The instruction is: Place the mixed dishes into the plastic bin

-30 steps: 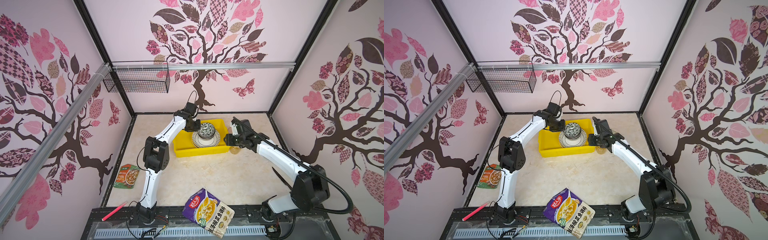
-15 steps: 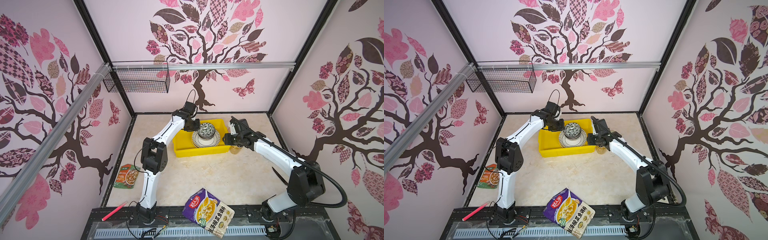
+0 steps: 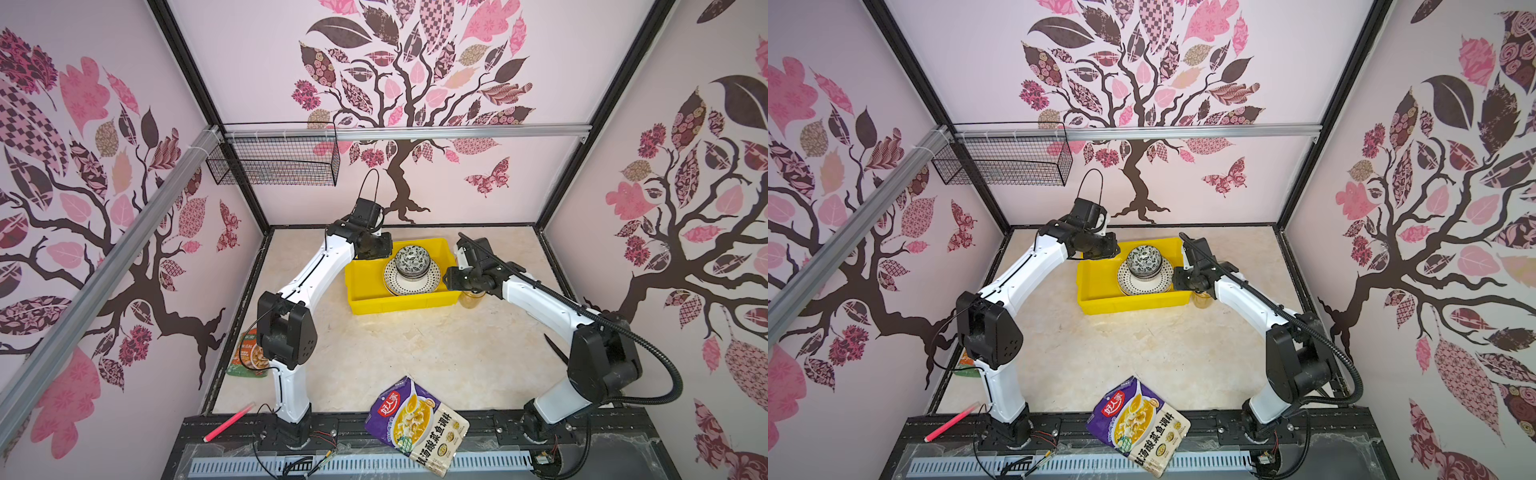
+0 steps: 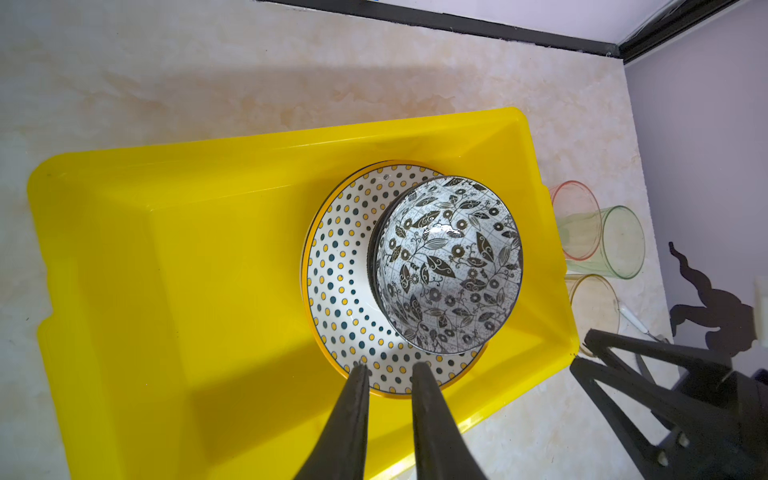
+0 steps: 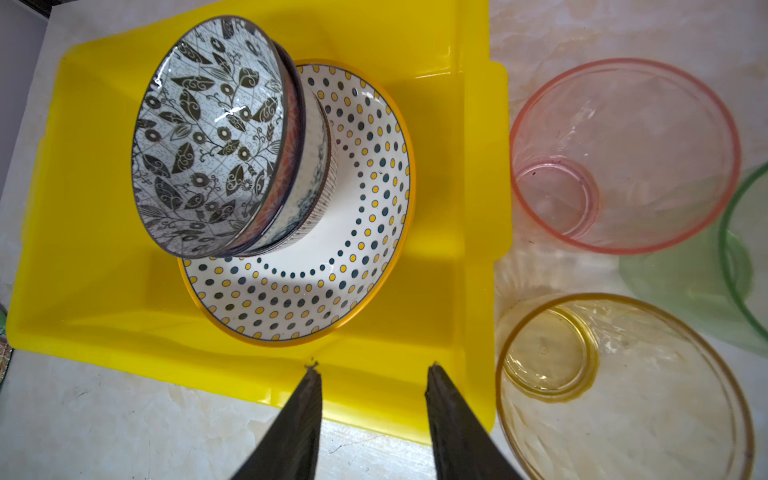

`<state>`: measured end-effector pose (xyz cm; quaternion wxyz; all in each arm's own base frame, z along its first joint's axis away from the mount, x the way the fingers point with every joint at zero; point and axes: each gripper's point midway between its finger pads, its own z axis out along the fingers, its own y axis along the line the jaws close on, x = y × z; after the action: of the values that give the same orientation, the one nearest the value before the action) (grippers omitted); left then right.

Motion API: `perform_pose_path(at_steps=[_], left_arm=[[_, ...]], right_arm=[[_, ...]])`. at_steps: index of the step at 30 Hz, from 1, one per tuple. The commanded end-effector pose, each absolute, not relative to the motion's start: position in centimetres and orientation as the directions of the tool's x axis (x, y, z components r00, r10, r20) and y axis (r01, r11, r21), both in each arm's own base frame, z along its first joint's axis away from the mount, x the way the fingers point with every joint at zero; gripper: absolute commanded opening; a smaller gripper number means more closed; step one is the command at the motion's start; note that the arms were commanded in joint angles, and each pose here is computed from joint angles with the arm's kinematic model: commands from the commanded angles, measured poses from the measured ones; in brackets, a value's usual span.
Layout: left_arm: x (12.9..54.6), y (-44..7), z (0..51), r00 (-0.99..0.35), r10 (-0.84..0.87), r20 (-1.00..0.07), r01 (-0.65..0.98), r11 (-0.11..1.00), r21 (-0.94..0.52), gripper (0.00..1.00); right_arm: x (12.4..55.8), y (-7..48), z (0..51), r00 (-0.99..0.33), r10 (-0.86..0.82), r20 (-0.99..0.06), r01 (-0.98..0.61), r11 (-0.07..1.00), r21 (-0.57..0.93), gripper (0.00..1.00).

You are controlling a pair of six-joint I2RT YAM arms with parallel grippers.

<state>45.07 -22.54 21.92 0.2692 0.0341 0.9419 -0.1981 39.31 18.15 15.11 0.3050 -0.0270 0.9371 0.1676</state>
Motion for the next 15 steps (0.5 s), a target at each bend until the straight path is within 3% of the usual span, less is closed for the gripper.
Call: perform_pose_path(at_steps=[1,7,15], left_arm=[[44.2,-21.3,23.3,-0.832,-0.043,-0.553,0.172,0.928,-0.332,0.23],[41.8,-20.0,24.2,-0.828,-0.032,-0.560,0.178,0.932,-0.316,0.23],[39.4,-18.0,24.5,-0.816,-0.008,-0.578,0.173,0.951,-0.257,0.24]], right_arm=[[40.3,18.6,16.2,-0.802,0.066,-0.593,-0.153,0.938,0.312,0.45],[40.6,18.6,15.7,-0.808,0.065,-0.586,-0.145,0.942,0.304,0.43],[41.8,18.8,15.0,-0.811,0.070,-0.580,-0.128,0.948,0.293,0.34]])
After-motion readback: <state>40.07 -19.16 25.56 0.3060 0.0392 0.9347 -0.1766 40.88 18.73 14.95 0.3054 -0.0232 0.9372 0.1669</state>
